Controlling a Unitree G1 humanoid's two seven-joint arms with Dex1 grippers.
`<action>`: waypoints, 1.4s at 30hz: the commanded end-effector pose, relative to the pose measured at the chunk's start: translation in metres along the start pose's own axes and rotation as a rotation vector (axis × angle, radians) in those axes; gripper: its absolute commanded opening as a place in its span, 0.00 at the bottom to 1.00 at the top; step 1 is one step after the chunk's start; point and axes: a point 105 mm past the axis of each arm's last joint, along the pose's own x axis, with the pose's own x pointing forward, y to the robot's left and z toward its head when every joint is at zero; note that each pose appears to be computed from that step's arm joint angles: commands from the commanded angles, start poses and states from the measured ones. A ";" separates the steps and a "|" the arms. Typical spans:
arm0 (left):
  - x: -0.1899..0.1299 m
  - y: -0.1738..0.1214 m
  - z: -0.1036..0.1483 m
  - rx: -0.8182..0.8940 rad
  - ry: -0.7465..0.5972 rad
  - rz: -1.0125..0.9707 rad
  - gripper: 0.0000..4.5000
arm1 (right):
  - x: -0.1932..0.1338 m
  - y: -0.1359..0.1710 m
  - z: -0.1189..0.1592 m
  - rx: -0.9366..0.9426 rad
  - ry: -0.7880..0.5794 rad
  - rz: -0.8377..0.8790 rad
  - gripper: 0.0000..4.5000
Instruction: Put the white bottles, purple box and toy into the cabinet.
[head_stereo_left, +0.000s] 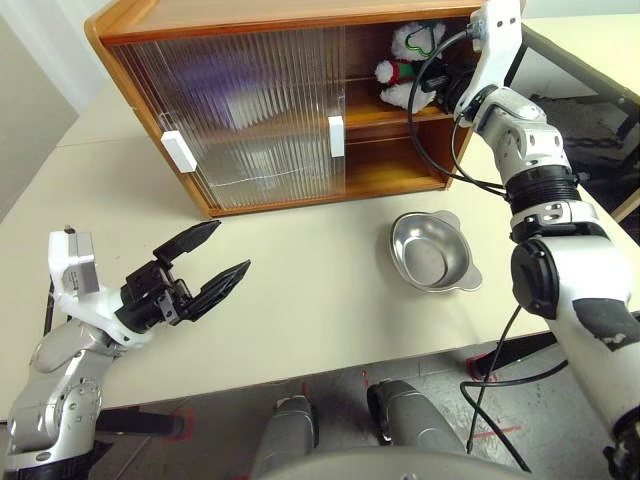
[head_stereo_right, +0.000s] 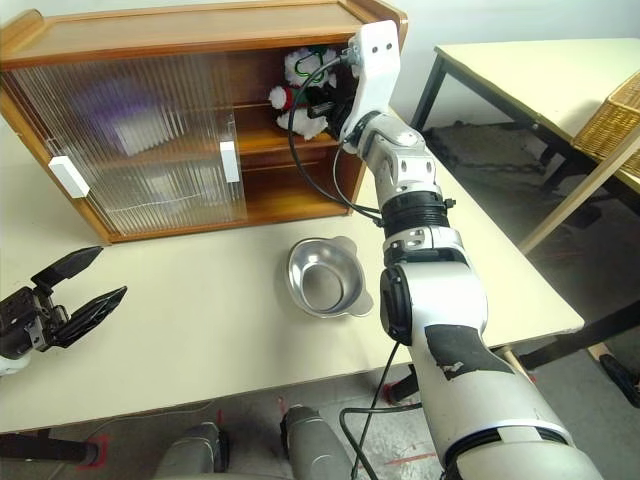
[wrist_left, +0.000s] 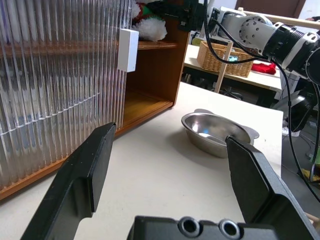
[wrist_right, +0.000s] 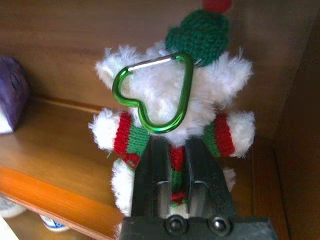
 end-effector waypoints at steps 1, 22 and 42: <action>-0.005 0.002 -0.001 0.013 0.013 0.014 1.00 | 0.002 0.001 0.006 -0.010 -0.009 0.011 0.39; -0.005 0.001 -0.005 -0.003 0.011 0.009 1.00 | -0.035 -0.007 0.029 -0.011 0.035 0.190 0.99; -0.009 0.001 -0.007 -0.015 0.016 0.003 1.00 | -0.180 -0.011 -0.061 0.312 0.564 0.415 0.99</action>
